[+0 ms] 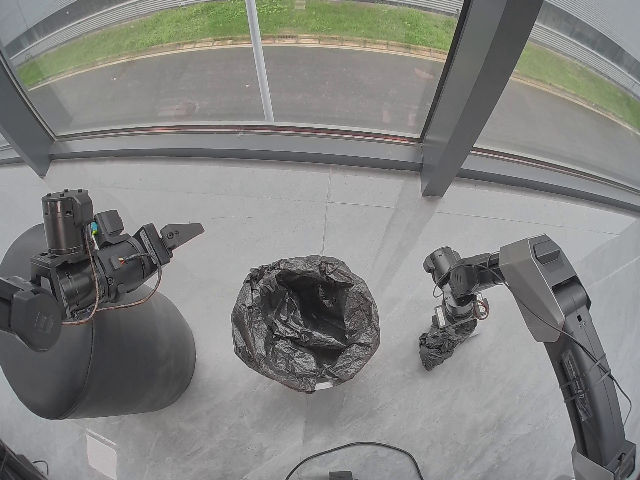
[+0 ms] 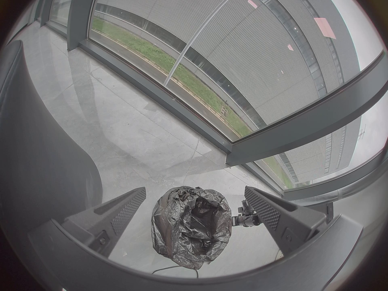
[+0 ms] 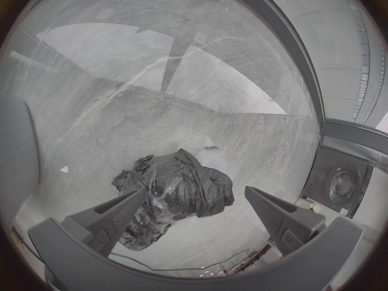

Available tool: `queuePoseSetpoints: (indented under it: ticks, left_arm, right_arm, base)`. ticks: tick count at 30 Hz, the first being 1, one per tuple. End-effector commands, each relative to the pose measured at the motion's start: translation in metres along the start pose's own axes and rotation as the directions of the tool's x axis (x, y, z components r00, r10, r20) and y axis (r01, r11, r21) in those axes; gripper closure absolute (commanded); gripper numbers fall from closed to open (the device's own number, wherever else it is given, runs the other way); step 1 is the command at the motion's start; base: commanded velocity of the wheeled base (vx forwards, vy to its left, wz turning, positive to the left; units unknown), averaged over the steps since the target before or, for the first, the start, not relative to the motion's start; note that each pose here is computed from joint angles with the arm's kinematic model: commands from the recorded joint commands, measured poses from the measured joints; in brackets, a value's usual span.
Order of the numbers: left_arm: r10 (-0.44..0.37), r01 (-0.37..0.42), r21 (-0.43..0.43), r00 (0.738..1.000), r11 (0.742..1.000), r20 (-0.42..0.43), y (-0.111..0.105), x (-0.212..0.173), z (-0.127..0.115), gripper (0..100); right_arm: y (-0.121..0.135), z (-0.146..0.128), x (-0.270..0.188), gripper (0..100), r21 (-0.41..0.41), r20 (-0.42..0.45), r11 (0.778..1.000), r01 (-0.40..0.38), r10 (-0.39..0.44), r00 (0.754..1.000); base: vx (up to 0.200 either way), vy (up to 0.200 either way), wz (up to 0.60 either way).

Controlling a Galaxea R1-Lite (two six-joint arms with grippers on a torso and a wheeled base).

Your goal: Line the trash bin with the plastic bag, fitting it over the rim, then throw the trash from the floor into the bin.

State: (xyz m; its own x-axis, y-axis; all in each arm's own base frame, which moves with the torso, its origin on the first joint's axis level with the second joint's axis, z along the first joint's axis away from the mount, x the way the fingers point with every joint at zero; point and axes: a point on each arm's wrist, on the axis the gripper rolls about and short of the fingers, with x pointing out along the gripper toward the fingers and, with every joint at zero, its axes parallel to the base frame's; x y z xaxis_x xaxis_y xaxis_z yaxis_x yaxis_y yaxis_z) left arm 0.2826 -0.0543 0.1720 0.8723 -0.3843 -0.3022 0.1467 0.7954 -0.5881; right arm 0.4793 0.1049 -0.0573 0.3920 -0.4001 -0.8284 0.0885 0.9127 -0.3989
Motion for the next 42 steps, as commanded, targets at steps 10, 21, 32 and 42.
queuePoseSetpoints:
  ticks: [10, 21, 32, 42]
  left_arm:
    - [0.005, -0.005, -0.001, 1.000, 1.000, -0.008, 0.002, 0.002, -0.002, 0]
    - [0.007, -0.007, -0.002, 1.000, 1.000, -0.010, 0.002, 0.003, -0.003, 0]
    - [0.005, -0.005, -0.001, 1.000, 1.000, -0.008, 0.002, 0.002, -0.002, 0]
    - [-0.012, 0.012, 0.003, 1.000, 1.000, 0.010, -0.002, -0.005, 0.000, 0]
  right_arm:
    - [0.017, -0.015, 0.026, 0, -0.017, -0.020, 1.000, -0.005, 0.004, 1.000]
    - [0.019, -0.016, 0.030, 100, -0.014, -0.014, 1.000, -0.005, 0.005, 1.000]
    - [0.018, -0.010, 0.018, 100, -0.015, 0.007, 1.000, -0.010, 0.010, 1.000]
    - [0.009, 0.023, -0.116, 100, -0.074, 0.157, 0.996, -0.057, 0.068, 0.985]
  base:
    - [0.000, 0.000, 0.00]
    - [0.000, 0.000, 0.00]
    - [0.000, 0.000, 0.00]
    - [0.000, 0.000, 0.00]
